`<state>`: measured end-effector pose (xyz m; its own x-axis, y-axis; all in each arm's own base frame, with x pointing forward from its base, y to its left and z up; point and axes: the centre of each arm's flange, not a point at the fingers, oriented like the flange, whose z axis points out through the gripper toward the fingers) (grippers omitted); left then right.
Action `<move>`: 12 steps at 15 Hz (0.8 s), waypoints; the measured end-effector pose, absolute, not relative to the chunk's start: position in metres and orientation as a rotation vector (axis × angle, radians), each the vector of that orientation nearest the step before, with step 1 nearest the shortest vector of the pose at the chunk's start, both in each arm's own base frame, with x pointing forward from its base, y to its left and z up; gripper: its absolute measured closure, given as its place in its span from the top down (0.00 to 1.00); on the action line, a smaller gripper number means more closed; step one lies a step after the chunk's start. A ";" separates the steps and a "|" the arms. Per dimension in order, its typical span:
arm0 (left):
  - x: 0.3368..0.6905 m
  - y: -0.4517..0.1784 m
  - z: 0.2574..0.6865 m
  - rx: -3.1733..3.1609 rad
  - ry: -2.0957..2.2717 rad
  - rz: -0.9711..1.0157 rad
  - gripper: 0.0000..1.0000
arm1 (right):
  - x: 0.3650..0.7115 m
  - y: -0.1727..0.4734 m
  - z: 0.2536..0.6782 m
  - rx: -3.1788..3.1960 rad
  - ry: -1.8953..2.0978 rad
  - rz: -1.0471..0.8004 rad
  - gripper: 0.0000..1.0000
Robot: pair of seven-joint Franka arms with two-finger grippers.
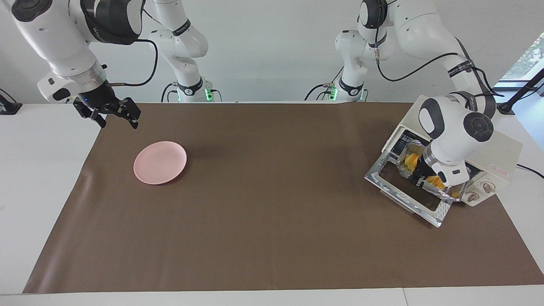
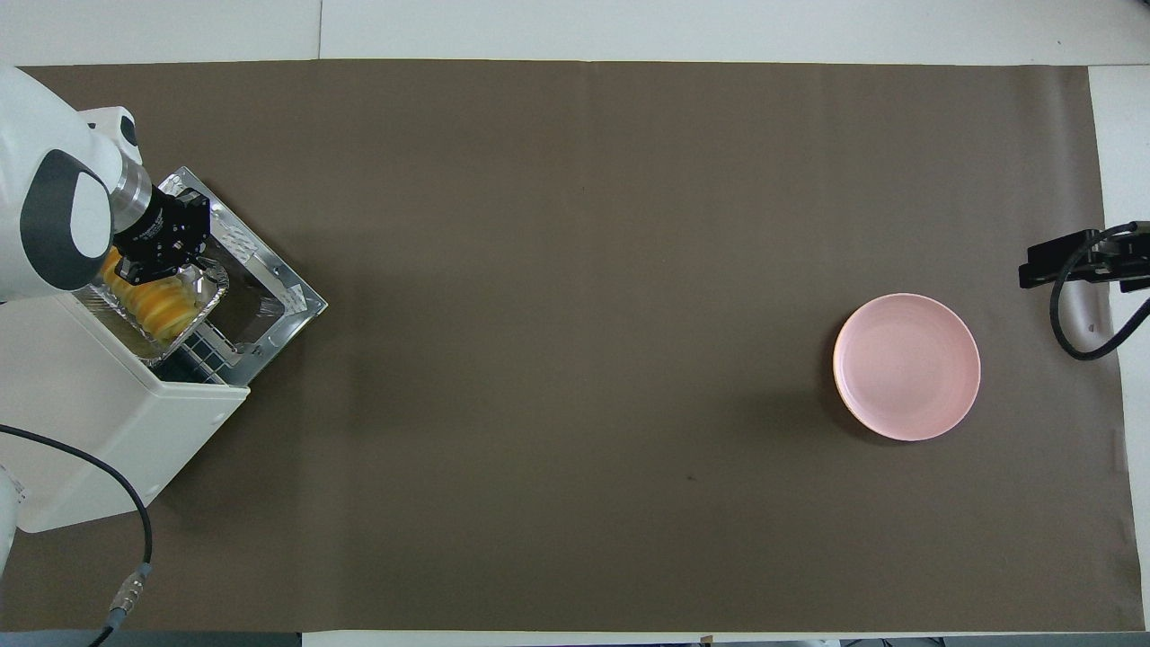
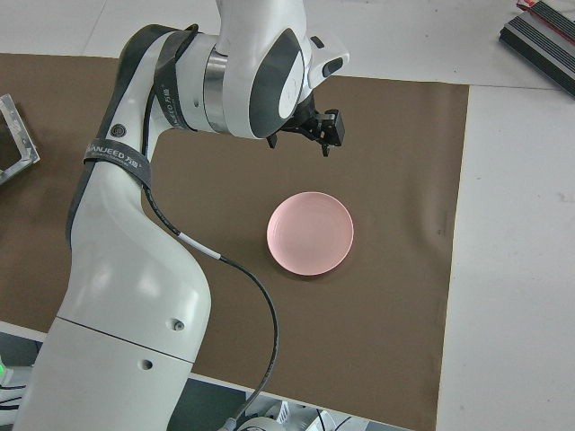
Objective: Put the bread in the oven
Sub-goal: 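Lower the foil tray onto the oven rack with the left gripper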
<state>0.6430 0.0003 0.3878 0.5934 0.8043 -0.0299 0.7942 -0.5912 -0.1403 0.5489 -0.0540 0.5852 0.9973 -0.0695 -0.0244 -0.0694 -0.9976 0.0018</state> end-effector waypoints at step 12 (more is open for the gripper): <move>0.637 0.008 0.394 -2.622 -1.401 0.121 0.02 | 0.549 -0.054 0.585 3.139 -0.109 -0.038 1.00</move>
